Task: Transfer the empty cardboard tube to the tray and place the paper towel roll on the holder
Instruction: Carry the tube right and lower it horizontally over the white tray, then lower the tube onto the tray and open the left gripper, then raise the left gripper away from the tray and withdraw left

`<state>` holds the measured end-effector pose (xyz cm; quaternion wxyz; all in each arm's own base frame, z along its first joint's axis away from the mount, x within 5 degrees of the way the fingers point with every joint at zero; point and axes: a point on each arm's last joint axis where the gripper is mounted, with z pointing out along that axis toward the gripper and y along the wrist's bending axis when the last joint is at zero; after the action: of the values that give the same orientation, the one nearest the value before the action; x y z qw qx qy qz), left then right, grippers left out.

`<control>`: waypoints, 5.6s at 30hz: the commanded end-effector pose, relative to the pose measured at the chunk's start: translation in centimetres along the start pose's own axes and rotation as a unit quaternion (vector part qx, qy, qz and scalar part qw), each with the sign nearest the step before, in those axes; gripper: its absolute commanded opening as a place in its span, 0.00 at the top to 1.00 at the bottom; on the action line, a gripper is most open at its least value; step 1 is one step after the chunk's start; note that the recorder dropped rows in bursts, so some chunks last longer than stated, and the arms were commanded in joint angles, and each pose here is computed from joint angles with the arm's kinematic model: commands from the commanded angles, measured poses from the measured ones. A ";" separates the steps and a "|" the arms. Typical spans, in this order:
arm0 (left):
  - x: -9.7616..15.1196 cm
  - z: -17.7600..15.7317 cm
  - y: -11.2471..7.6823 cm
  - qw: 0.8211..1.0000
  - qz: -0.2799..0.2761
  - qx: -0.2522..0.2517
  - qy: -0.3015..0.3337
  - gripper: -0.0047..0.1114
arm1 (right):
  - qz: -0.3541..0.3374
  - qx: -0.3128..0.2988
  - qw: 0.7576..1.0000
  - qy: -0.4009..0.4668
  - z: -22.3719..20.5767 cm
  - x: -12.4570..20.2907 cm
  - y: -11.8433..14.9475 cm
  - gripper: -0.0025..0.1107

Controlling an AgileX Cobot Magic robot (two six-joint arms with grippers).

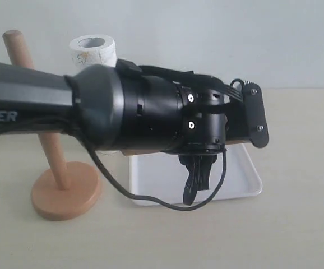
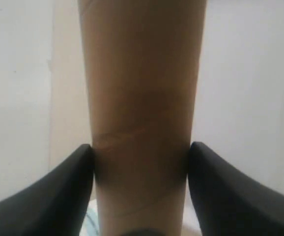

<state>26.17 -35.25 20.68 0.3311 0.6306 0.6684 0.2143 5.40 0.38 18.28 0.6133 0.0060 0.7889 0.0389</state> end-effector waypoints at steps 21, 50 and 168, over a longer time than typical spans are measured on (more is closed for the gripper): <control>0.6 5.5 -1.8 0.999 -0.033 0.038 -0.010 0.92 | 0.000 0.001 1.000 -0.006 0.0 -0.1 0.0 0.94; 0.0 7.8 -2.8 0.999 0.024 0.036 0.013 0.92 | 0.000 0.001 1.000 -0.006 0.0 -0.1 0.0 0.94; 6.7 -26.4 8.2 0.952 -0.218 0.147 -0.158 0.92 | 0.000 0.001 1.000 -0.004 0.0 -0.1 0.0 0.94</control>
<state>14.67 -26.11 41.32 0.3478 0.5536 0.7556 -0.0398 5.39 0.38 18.27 0.6126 0.0060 0.7894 0.0389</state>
